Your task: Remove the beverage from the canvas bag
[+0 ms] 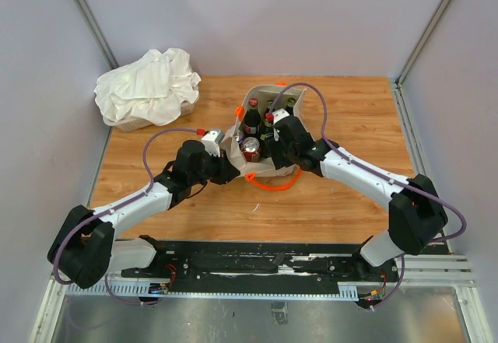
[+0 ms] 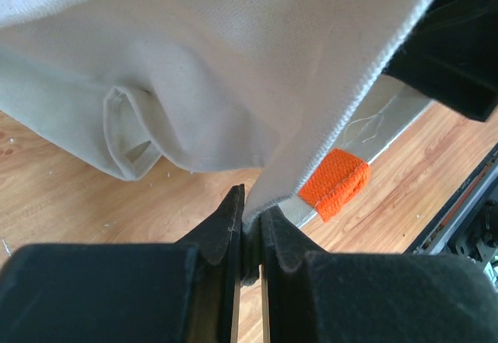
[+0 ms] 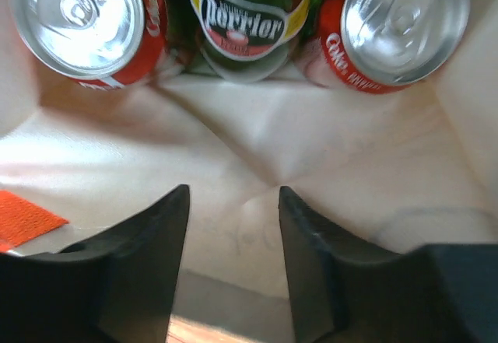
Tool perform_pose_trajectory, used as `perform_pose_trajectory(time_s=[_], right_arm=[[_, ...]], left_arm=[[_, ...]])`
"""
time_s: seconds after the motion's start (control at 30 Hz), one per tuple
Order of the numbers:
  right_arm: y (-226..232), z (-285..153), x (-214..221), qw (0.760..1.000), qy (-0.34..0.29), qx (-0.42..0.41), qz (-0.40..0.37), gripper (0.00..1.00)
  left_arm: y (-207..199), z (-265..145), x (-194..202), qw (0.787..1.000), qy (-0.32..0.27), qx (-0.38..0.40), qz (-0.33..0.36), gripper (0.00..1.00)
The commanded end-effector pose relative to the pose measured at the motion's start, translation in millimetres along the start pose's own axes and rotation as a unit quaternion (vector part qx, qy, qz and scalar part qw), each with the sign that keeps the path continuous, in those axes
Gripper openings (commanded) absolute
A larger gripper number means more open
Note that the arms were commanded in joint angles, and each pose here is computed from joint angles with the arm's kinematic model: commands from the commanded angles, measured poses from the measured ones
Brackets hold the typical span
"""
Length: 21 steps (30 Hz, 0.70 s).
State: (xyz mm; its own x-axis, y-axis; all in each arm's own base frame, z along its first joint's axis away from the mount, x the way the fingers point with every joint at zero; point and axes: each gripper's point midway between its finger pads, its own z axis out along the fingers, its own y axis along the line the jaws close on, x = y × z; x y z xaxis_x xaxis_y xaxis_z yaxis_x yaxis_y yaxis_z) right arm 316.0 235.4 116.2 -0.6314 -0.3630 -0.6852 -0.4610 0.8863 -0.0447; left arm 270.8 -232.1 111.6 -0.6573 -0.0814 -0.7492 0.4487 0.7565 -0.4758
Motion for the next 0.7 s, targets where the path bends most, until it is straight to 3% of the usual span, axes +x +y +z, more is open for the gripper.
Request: perform_pose_trajectory(time_s=[0.0, 0.13, 0.33, 0.67], right_arm=[[-47, -30, -52, 0.993, -0.078, 0.084, 0.006, 0.60], [-54, -39, -82, 0.987, -0.135, 0.085, 0.033, 0.71], [-50, -30, -113, 0.978, -0.195, 0.057, 0.055, 0.70], [-44, 4, -128, 0.977, -0.203, 0.030, 0.064, 0.69]], left_arm=[[52, -8, 65, 0.990, 0.099, -0.101, -0.008, 0.01], [52, -7, 61, 0.990, 0.100, -0.104, -0.005, 0.02], [50, -6, 55, 0.990, 0.099, -0.102, 0.002, 0.04], [45, -7, 41, 0.990, 0.093, -0.101, 0.015, 0.06]])
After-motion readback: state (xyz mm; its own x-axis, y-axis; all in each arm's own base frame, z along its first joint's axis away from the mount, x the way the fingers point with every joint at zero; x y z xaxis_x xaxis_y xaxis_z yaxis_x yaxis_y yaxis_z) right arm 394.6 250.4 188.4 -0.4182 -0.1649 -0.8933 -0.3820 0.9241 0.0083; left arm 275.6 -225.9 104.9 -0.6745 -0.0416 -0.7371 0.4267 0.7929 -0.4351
